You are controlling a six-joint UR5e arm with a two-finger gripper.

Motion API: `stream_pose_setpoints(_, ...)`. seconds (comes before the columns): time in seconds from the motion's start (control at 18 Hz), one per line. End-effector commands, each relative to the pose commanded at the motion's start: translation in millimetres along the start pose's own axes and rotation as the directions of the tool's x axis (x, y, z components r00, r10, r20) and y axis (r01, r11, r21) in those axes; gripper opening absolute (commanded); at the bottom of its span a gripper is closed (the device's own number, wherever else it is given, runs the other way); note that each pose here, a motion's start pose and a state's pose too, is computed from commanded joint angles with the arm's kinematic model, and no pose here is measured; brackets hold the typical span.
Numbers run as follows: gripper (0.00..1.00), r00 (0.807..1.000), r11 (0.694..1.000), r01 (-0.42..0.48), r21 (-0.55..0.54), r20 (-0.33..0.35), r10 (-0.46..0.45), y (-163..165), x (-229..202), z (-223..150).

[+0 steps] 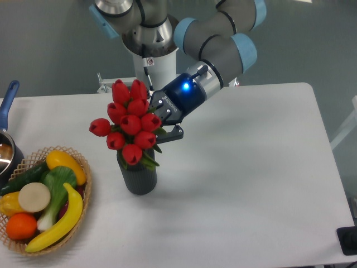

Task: Insert the flowers into the vase
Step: 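Lower the tulip stems into the black vase opening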

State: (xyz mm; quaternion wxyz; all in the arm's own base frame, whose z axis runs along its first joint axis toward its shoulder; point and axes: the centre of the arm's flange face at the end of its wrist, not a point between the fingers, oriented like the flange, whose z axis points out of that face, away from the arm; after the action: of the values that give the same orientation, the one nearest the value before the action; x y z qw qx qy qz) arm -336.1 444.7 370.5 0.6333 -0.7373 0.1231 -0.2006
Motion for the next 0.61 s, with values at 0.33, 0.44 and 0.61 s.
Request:
stream_pose_setpoints(0.33, 0.38, 1.0, 1.0, 0.018, -0.003, -0.001, -0.018, 19, 5, 0)
stream_pose_setpoints(0.44, 0.38, 1.0, 1.0, 0.012, -0.003, -0.003, -0.012, 25, 7, 1)
stream_pose_setpoints(0.61, 0.38, 1.0, 1.0, 0.009, -0.006, -0.003, -0.009, 27, 7, 1)
